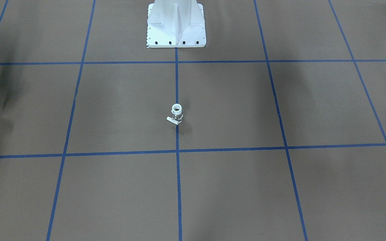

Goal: Assemble PPR valve and pipe with both arms
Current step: 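Lower the right gripper onto the chrome valve and grasp it, then carry the chrome valve with the right gripper above the white pipe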

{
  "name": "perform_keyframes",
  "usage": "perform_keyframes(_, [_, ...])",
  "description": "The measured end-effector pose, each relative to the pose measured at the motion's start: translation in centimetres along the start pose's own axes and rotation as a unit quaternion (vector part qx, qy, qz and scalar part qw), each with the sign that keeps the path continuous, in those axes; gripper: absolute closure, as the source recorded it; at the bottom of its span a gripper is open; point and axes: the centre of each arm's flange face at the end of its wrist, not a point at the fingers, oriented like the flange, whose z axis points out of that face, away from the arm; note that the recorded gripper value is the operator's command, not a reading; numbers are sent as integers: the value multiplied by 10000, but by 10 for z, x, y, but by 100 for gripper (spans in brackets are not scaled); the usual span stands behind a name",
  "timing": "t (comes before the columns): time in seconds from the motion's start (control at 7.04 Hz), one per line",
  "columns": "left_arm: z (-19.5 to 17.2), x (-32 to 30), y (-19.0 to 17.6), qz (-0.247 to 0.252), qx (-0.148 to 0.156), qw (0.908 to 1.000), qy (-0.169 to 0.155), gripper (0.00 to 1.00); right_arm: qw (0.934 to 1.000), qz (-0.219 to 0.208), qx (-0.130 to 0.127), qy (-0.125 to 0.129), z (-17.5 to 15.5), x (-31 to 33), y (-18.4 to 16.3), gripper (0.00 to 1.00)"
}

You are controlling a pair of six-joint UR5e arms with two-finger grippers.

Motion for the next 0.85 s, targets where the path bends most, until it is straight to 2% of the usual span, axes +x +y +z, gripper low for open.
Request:
perform_keyframes(0.14, [0, 0, 0, 0, -2, 10000, 0, 0, 10000, -6, -4, 22, 1, 0, 1, 85])
perform_keyframes(0.28, [0, 0, 0, 2, -3, 10000, 0, 0, 10000, -10, -2, 35, 2, 0, 1, 100])
perform_keyframes(0.85, [2, -2, 1, -38, -26, 10000, 4, 0, 9999, -92, 61, -81, -6, -12, -7, 100])
